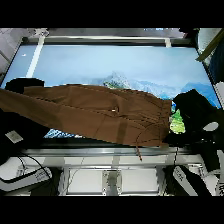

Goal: Fold the clothes and pants, and hang the long-sleeved shirts on hangers.

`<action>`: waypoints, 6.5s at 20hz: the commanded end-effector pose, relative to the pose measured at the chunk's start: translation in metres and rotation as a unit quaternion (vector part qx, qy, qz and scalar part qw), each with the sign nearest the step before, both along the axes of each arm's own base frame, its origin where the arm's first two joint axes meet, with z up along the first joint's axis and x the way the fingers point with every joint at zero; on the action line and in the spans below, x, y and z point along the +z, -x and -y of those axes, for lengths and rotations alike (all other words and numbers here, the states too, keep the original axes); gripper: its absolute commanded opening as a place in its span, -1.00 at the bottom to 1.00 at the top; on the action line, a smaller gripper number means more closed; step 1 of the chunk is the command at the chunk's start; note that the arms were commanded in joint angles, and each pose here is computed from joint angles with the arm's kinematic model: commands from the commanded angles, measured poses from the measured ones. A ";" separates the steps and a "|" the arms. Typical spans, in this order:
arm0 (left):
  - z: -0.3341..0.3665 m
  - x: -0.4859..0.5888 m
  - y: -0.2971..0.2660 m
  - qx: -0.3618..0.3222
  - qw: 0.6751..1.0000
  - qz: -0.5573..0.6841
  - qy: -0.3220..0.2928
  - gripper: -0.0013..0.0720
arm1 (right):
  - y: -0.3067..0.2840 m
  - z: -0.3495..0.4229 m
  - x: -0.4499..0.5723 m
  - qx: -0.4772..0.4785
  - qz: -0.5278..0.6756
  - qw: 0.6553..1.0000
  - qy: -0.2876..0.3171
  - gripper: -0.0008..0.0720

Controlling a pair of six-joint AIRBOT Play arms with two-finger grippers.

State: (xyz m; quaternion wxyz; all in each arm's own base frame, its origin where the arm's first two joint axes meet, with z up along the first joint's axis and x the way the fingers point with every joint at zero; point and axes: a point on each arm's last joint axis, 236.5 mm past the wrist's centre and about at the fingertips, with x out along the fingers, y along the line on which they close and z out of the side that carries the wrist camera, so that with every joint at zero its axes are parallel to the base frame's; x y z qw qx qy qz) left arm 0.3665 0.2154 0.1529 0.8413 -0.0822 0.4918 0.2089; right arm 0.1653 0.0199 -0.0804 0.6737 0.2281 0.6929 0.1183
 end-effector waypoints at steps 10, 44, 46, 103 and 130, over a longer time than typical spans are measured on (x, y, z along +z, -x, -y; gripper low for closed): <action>0.001 0.000 0.001 0.000 1.000 -0.003 0.002 -0.93 | 0.039 0.003 0.022 0.054 -0.069 0.996 0.000 -0.28; -0.003 0.000 0.003 0.004 1.000 -0.002 -0.001 -0.93 | 0.047 -0.009 -0.001 0.055 -0.069 0.996 -0.017 0.06; -0.003 0.000 0.003 0.004 1.000 -0.002 -0.001 -0.93 | 0.047 -0.009 -0.001 0.055 -0.069 0.996 -0.017 0.07; -0.042 -0.085 -0.131 0.014 0.999 -0.028 -0.011 -0.94 | -0.280 0.089 0.047 -0.297 0.122 0.947 -0.031 -0.93; 0.437 -0.007 -0.146 -0.489 0.864 0.092 0.081 0.93 | -0.200 0.058 0.051 -0.057 0.058 0.991 -0.105 0.74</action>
